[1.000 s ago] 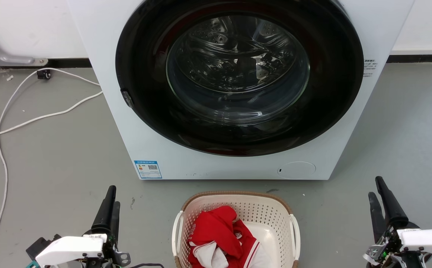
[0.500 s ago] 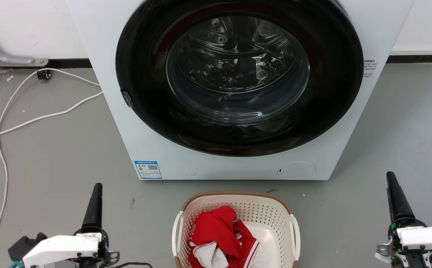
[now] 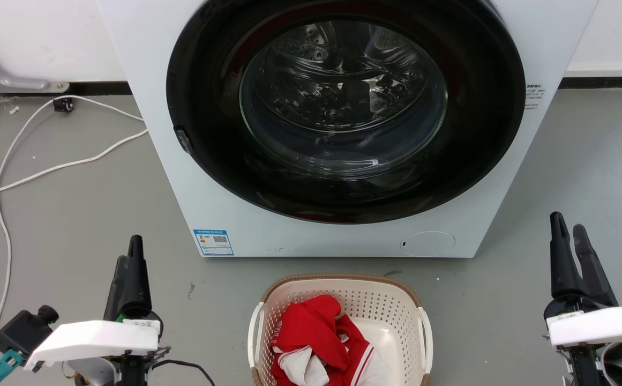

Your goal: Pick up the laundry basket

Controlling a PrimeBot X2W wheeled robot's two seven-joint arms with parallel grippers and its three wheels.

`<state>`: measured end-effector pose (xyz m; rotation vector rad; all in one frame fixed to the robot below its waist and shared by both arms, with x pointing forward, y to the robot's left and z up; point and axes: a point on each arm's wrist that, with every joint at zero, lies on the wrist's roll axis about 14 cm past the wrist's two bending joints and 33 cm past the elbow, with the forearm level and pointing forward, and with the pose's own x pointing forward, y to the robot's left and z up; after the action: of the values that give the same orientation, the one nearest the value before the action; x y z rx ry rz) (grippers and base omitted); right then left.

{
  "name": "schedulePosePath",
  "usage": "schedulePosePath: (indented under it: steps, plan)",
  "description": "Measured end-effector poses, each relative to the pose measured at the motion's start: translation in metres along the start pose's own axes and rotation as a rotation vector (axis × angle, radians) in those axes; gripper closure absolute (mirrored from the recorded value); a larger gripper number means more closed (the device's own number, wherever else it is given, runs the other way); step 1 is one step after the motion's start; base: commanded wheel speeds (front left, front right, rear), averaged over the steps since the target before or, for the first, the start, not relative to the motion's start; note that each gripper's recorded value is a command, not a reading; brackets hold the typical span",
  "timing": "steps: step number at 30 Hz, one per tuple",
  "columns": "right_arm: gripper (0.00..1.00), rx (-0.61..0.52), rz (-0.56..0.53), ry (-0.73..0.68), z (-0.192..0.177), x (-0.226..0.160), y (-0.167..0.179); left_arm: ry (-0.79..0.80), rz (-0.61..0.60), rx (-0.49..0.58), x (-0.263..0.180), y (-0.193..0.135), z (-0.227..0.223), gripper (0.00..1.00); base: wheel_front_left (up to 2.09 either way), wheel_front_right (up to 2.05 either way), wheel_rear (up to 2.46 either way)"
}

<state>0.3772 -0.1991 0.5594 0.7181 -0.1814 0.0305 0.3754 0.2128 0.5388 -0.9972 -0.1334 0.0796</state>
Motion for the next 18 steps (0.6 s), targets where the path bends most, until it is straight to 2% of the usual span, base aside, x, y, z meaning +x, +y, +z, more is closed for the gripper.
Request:
schedulePosePath:
  steps: [9, 18]
  plan:
    - [0.0, -0.189, 0.07, -0.02, 0.003, 0.001, 0.02, -0.009, -0.075, 0.226, -0.003, -0.022, -0.004, 0.0, 0.0, 0.0, 0.0]
    - [0.0, -0.317, 0.076, -0.011, -0.001, -0.006, 0.019, 0.01, -0.143, 0.444, -0.009, -0.039, -0.021, 0.0, 0.0, 0.0, 0.0]
